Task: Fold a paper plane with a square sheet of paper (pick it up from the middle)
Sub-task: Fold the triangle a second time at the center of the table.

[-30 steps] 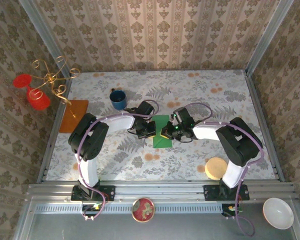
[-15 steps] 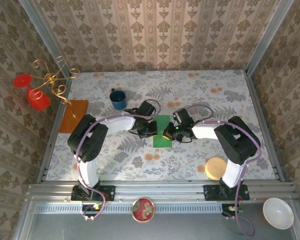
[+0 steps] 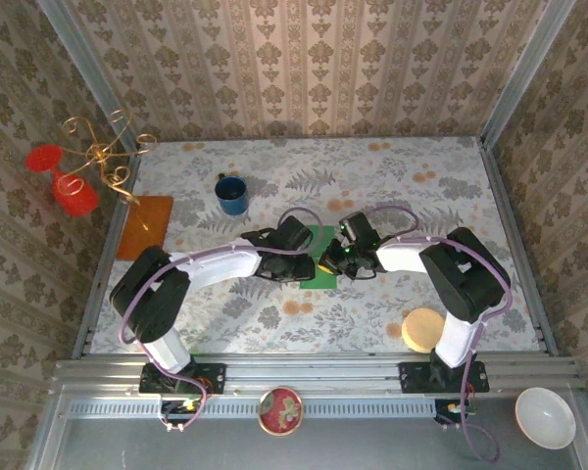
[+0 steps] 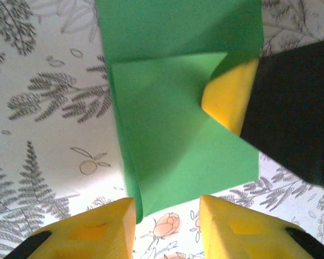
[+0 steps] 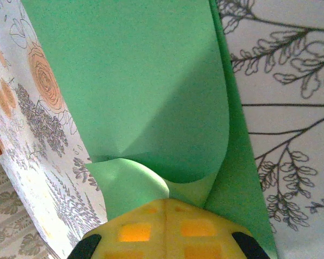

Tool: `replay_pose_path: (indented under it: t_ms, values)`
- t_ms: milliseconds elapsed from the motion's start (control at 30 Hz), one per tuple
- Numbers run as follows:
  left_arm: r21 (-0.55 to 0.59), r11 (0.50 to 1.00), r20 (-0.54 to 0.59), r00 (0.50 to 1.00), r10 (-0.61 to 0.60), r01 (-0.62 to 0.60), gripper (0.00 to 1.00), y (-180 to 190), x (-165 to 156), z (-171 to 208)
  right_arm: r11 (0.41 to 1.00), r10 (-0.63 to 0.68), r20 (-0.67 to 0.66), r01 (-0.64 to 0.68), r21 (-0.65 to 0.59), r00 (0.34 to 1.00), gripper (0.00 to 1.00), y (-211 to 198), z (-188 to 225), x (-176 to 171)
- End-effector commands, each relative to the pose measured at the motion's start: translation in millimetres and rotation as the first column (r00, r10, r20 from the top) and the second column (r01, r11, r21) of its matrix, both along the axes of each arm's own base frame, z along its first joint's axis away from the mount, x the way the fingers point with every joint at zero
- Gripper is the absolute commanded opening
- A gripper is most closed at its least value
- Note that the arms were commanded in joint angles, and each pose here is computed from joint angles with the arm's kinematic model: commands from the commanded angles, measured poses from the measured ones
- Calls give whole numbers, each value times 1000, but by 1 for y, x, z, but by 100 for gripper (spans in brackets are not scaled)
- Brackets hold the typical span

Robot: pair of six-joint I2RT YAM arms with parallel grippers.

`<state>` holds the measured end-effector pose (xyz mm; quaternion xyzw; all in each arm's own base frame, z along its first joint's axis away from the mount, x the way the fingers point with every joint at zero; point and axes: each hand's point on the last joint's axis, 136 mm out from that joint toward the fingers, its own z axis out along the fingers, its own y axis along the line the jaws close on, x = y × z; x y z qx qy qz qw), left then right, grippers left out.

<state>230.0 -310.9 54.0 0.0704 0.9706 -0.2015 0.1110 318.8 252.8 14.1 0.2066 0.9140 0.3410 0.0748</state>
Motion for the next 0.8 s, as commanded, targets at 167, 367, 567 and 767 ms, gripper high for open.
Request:
replay_pose_path:
  t_ms: [167,367,567,767]
  values:
    - [84,992,-1,996,-91,90,40,4,-11,-13,993,-69,-97,59,-104,993,0,-24,-32,-11]
    - [85,990,-28,993,-114,116,39,1,-13,-23,994,-71,-97,62,-88,993,0,-23,-31,-10]
    - [73,993,-43,995,-85,88,33,3,-8,-29,995,-69,-99,61,-80,993,0,-22,-31,-9]
    - [74,995,-62,996,-65,69,27,8,-6,-35,996,-67,-97,61,-71,993,0,-22,-28,-8]
